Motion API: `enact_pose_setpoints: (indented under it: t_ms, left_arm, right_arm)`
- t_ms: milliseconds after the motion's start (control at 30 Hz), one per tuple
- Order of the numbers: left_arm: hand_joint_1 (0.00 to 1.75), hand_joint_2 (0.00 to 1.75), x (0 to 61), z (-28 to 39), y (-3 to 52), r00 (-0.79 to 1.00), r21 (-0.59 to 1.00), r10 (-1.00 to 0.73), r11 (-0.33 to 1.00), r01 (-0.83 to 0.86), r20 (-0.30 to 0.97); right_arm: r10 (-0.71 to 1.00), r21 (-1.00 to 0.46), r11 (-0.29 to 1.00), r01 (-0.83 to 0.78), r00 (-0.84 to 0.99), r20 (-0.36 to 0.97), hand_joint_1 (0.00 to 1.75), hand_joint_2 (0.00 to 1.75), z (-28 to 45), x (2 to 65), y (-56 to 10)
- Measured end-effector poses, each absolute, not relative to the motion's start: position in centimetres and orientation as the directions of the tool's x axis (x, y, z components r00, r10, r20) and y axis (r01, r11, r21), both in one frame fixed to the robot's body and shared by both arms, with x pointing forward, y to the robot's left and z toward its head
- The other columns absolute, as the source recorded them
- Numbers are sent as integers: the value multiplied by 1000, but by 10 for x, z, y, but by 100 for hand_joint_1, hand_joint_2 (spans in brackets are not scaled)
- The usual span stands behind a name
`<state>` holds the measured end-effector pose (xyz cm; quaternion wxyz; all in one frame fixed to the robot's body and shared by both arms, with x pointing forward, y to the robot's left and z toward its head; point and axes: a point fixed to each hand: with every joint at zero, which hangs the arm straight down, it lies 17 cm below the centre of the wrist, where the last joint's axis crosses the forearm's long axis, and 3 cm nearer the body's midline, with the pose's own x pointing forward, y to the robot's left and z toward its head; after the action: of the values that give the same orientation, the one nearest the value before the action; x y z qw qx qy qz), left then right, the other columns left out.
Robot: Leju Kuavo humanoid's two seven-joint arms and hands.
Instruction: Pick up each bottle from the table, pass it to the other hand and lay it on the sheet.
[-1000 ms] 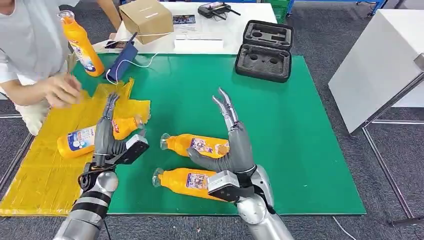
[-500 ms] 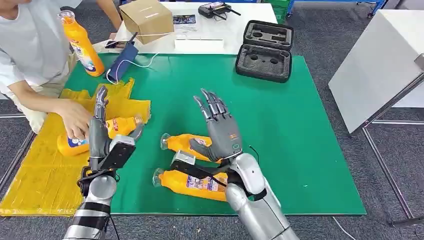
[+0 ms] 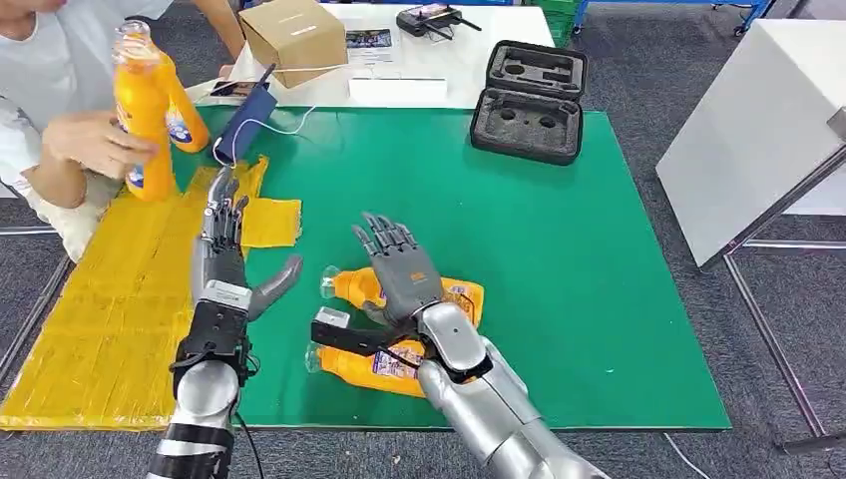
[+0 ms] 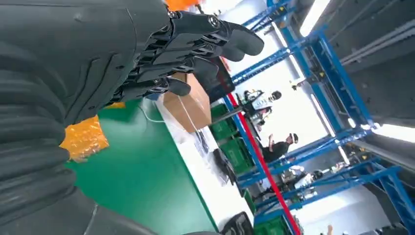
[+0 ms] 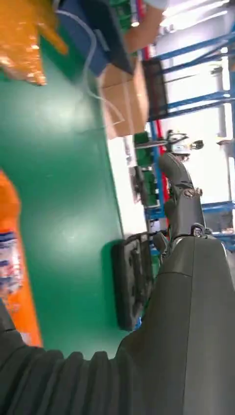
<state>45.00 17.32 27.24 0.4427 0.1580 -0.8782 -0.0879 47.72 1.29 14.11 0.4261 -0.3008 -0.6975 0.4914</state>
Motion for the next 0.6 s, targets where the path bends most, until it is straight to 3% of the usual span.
enact_pose_setpoints:
  t_ms: [600]
  left_arm:
    - [0,175,447,281,176,-580,210,-279,960,-185,766]
  right_arm:
    - [893,-968,232,-96,-373,251,0,175,84,482,-1]
